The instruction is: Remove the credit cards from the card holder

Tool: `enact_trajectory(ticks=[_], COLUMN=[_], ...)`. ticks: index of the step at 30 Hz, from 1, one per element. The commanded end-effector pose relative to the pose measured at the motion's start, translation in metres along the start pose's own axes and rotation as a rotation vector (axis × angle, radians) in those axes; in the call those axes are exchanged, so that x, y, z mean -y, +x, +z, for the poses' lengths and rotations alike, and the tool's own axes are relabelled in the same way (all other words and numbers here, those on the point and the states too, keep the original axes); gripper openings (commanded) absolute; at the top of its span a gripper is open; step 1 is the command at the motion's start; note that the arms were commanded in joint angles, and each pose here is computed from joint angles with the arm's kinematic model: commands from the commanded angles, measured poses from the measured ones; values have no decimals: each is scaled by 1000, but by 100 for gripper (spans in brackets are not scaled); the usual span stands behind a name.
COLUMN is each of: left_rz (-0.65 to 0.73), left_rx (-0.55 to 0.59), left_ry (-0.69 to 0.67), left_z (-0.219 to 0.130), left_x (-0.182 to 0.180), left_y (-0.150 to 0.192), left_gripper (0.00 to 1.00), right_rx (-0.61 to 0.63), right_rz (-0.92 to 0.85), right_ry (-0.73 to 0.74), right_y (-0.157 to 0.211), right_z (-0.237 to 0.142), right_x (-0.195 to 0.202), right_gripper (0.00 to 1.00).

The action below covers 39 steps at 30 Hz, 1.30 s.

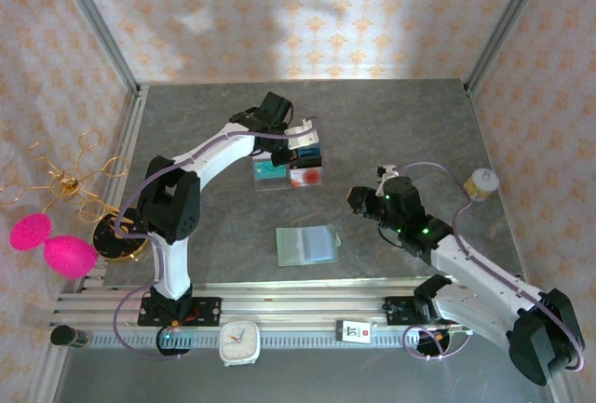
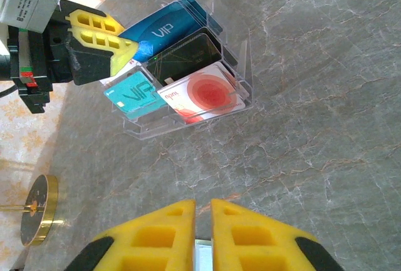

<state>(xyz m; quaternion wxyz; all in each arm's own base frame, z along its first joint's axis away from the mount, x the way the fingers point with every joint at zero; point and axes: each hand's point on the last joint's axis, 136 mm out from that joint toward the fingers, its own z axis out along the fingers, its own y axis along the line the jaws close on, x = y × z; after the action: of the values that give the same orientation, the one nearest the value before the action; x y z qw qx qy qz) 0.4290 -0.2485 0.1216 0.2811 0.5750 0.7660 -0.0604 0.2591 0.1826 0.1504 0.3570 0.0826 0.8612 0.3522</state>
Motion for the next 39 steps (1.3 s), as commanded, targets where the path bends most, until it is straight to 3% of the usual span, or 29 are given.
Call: enact_trajectory(ticks=[1,15,19,29,32,35,39], left_rz=[1,-100,-117,-193,-246,-313,-461], left_rx=[-14,50,107,126,251,504,791], left_ry=[-46,-131,-125,-146,-154,-194,-196], left_z=[-3,-19,-33,-30,-54,-101,-157], left_x=[-9,-23,-21,-21,-22,-21,-6], left_y=[1,-22,-33,-29,-50,-83,-96], left_gripper=[0,32,33,26,27,35,68], right_rx=[29,14,6,1,-5,-28,-45], right_rz=[-15,-16,-15,-9,-22,-40,-46], right_ry=[-45,-59,-55,-57,-81,-78,-30], right_y=[-13,-9,-6,-4,-5,-1,6], right_z=[-2,-2,0,-2,-3,2,10], right_x=[-15,-15,-14,-13,-19,-18,-3], right_gripper=[14,16,22,21,29,40,48])
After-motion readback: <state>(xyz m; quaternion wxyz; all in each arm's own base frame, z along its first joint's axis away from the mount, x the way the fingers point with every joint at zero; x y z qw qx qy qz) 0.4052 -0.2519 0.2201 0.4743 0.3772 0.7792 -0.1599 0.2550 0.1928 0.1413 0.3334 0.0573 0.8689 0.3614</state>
